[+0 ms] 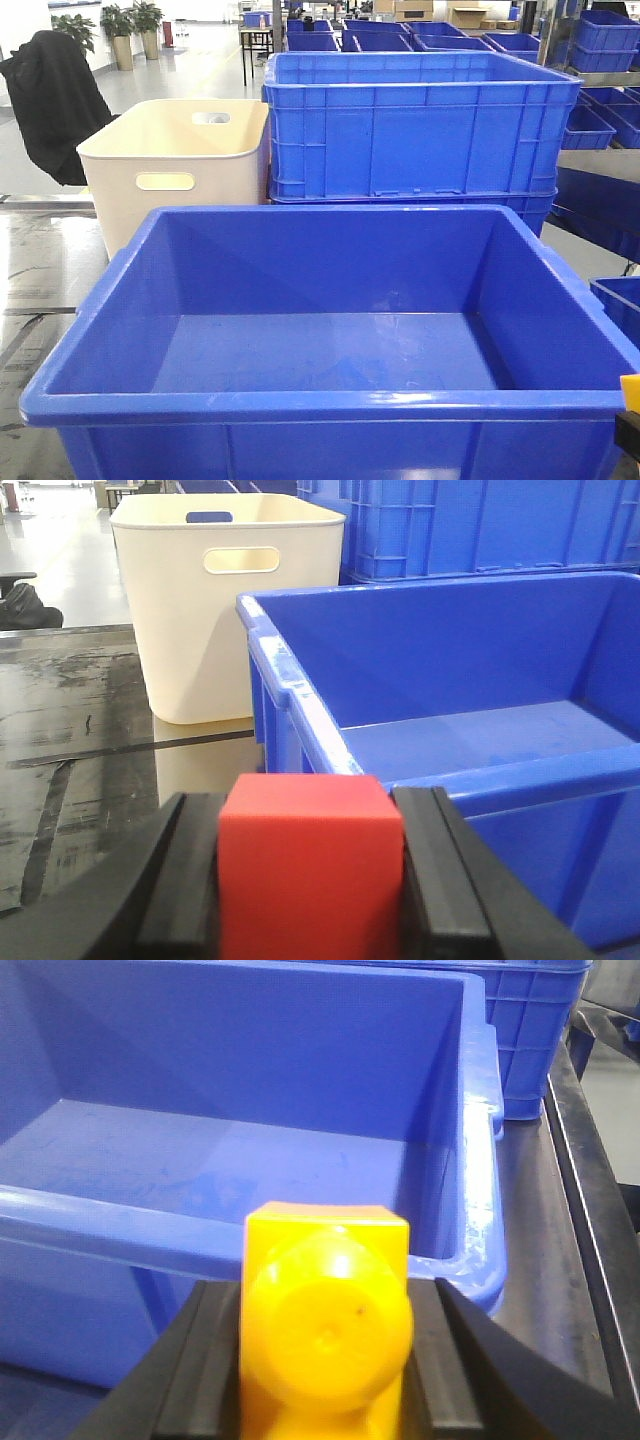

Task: Pick red and yellow blocks into blue bin
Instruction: 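Drive the base up to the large blue bin, then extend both grippers over the blue bin and open them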

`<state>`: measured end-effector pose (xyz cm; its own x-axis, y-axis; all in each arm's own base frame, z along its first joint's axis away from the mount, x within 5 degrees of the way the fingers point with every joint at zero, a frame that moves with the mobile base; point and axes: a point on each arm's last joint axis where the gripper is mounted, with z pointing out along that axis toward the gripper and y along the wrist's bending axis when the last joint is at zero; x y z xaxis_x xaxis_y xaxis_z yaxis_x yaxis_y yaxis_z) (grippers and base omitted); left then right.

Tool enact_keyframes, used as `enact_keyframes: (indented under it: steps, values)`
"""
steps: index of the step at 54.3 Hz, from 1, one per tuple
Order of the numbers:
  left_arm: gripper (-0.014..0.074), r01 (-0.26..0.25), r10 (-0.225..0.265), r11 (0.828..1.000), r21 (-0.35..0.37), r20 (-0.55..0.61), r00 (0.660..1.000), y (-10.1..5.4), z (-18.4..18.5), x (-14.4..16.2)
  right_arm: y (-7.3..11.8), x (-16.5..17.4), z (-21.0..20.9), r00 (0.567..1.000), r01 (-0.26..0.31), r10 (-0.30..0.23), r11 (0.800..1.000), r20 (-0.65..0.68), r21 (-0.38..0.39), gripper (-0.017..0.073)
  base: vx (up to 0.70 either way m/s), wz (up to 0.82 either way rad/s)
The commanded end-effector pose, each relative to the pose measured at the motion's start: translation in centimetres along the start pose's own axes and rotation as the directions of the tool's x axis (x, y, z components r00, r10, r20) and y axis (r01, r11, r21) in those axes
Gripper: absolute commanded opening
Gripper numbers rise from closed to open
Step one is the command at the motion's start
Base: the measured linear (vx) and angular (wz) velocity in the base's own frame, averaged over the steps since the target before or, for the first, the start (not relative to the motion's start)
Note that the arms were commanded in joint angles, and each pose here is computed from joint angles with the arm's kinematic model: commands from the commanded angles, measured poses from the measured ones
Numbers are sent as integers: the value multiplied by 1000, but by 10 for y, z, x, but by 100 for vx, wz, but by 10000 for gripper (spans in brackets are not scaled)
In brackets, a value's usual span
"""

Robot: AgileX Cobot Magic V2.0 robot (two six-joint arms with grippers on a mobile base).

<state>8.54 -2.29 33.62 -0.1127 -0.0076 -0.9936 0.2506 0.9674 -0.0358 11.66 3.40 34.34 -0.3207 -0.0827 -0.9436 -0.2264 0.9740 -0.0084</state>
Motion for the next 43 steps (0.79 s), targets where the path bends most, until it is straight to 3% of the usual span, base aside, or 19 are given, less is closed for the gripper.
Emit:
enact_keyframes:
  steps: [1,14,22,29,38,43]
  values:
    - [2,20,-18,999,-25,100,995,2,-2,-16,1,-15,-4,995,20,-19,1000,102,-16,-10,0,0]
    - [2,47,-46,999,-8,125,991,1,-4,-26,4,-26,-8,984,11,-3,999,178,-48,-10,0,0]
    - [2,-77,73,997,29,123,990,-3,8,-62,7,-60,-10,958,62,-44,996,284,-56,-10,0,0]
    - [2,-49,35,985,166,86,996,-11,54,-93,15,-89,23,962,126,-112,991,247,-42,-10,0,0]
    - [2,-70,73,946,316,1,997,-25,147,-103,28,-107,87,980,143,-135,988,144,-51,-10,0,0]
    - [7,-10,36,927,376,-63,997,-34,192,-99,34,-107,116,984,151,-144,987,105,-60,-6,0,0]
